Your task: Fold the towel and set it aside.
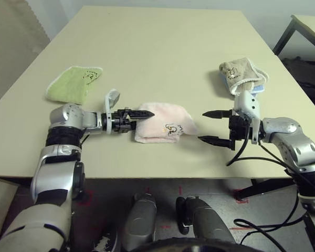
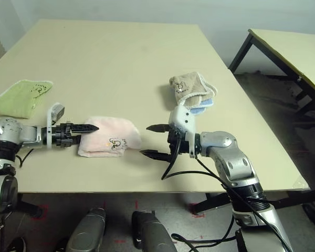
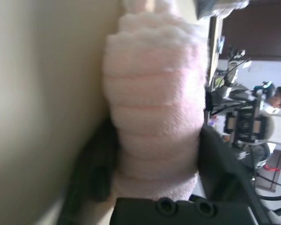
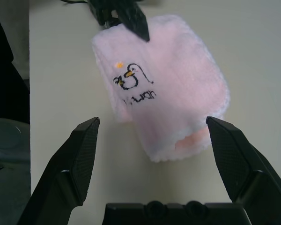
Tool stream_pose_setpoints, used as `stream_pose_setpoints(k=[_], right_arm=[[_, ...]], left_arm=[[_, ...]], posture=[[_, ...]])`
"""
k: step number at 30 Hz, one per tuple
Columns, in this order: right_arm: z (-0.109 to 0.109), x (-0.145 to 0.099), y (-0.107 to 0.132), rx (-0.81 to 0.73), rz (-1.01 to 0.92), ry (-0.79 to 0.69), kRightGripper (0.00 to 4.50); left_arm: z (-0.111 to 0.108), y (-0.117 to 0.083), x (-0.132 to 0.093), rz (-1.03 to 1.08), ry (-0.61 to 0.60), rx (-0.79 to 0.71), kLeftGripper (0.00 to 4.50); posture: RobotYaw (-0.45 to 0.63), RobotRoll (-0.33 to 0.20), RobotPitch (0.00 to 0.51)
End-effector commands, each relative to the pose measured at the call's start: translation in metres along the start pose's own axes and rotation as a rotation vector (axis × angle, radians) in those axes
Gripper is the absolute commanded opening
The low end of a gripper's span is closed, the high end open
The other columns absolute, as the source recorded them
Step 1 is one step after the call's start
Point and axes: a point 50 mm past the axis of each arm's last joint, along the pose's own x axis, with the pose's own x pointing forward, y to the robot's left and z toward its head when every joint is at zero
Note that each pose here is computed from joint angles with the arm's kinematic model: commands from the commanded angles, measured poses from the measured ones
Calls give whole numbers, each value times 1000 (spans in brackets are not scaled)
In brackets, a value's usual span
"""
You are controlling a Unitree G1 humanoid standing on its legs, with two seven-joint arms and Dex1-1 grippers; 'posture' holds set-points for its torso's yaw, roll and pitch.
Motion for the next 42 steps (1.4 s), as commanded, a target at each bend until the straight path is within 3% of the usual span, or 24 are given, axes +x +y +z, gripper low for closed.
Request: stream_pose_setpoints(k=[1, 5, 6, 11, 15, 19, 23, 28, 33, 42], right_arm=[[0, 0, 2, 7, -6, -1, 4500], [0, 2, 1, 12, -6, -5, 4500], [0, 3, 1, 12, -5, -7, 4500], [0, 6, 1, 15, -3, -13, 4500], [-2, 9, 1, 22, -1, -19, 4500], [-3, 13, 1, 26, 6, -27, 4500], [-2, 17, 1, 33, 4, -43, 4500], [1, 23, 2, 44, 9, -70, 4500], [-1, 26, 2, 50, 16, -72, 4500], [-2, 36, 3, 55, 63, -82, 4500]], left_arm=[[-11, 13, 7, 53, 55, -50, 1434], [-4, 11, 6, 17, -6, -32, 150], [2, 6, 6, -36, -60, -5, 5], [29, -29, 1, -222, -263, 120, 5], [55, -60, -18, -301, -453, 247, 5], [76, -84, -50, -311, -642, 360, 5], [90, -92, -87, -250, -843, 427, 5], [93, -76, -139, -114, -1112, 439, 5], [85, -46, -183, 83, -1337, 365, 5], [68, 4, -185, 220, -1386, 291, 5]], posture=[[42, 0, 153], [51, 0, 153], [51, 0, 153], [64, 0, 155], [76, 0, 156], [84, 0, 154], [72, 0, 152], [85, 0, 152], [104, 0, 151], [125, 0, 146]])
